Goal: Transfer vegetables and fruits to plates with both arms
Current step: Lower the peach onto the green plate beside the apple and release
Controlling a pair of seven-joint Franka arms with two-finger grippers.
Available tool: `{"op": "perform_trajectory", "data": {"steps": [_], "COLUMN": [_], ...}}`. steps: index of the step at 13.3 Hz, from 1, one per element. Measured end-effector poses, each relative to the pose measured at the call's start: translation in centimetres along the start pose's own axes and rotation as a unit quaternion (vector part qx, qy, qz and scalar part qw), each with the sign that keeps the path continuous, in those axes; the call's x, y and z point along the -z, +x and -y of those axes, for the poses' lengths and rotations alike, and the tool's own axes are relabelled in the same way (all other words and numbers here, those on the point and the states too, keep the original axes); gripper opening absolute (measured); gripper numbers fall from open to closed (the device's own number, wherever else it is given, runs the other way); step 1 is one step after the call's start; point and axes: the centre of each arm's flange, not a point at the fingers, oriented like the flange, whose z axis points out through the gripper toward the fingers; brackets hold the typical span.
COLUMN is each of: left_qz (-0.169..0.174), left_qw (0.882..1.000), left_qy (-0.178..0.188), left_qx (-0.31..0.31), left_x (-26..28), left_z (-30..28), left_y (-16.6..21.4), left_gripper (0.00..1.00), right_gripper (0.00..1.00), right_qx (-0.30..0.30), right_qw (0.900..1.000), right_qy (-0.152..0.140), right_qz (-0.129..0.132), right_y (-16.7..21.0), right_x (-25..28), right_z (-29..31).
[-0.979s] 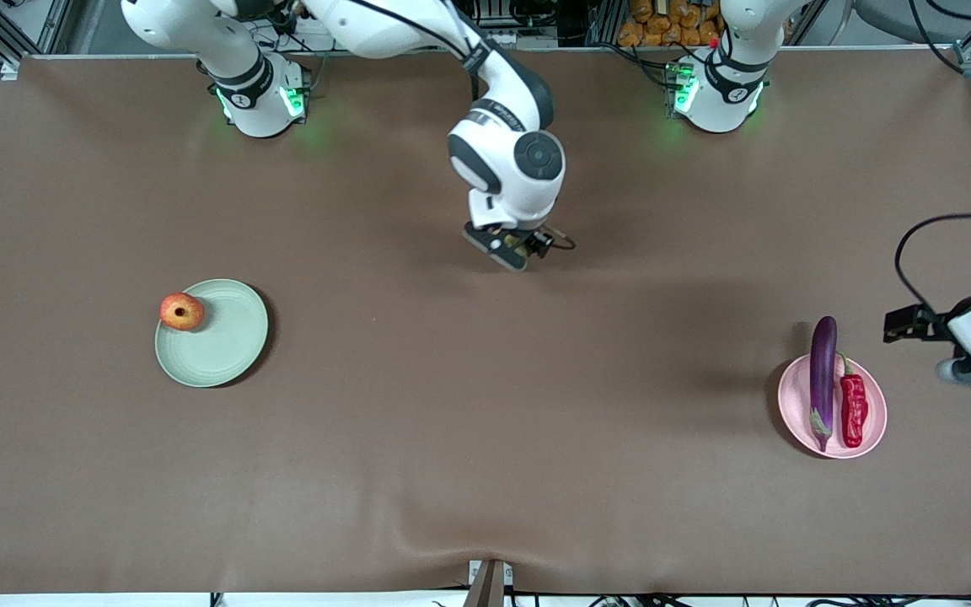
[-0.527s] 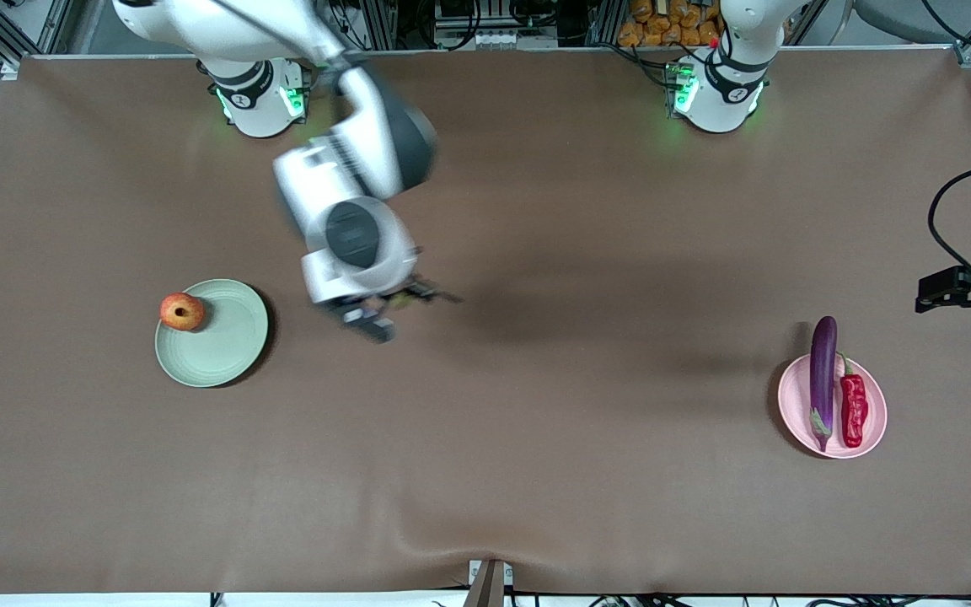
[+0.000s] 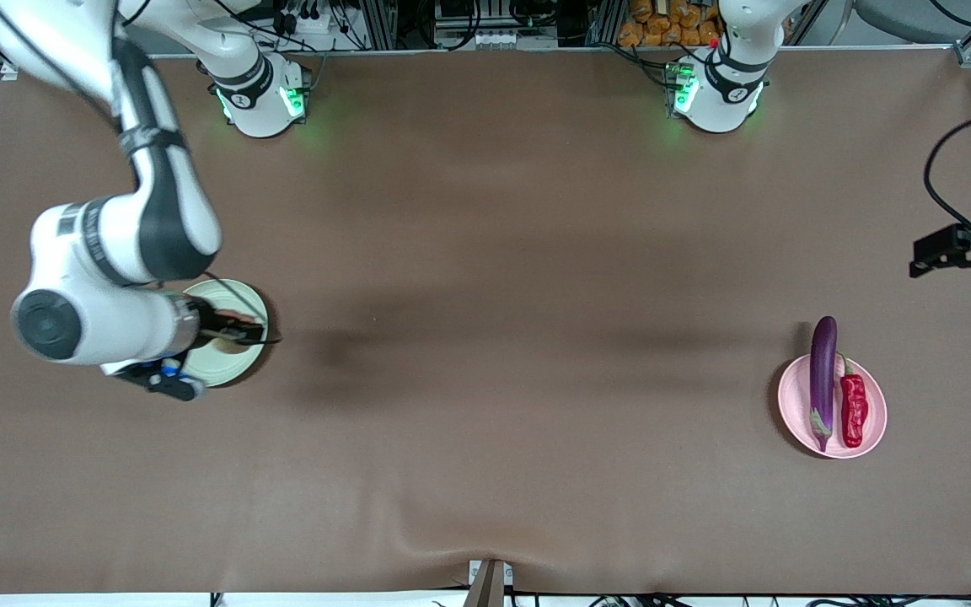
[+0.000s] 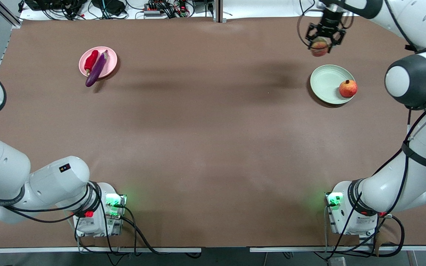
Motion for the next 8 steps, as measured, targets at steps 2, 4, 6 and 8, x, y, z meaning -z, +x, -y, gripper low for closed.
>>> {"op": "perform_trajectory", "data": {"steps": [2,4,6,8], "left_qz": [-0.001,-0.003,0.001,0.006], "left_qw": [1.0,1.0,0.999,0.998], "left_qy": [-0.006,-0.015,-0.023,-0.025], "left_qx": [0.01,0.022,0.036,0.054], "left_x": [0.6,1.0,0.8,0.6], "left_z": [-1.6,-1.9,-2.1,-2.8], "left_y": [-0.5,-1.0,-1.7,-2.6], "left_gripper": [1.0,1.0,1.0,1.0], "right_gripper": [0.85,0.85,0.85,0.85], "right_qx": [0.012,0.02,0.025,0.024], "right_qw": [1.0,1.0,0.999,0.999], "right_qy": [0.008,0.007,0.01,0.01], "right_qz": [-0.011,-0.021,-0.034,-0.046], "right_y": [1.6,2.2,2.4,2.1], "right_x": [-3.6,-6.6,-8.8,-11.1], "right_z": [-4.2,-6.7,-8.3,-8.8]}}
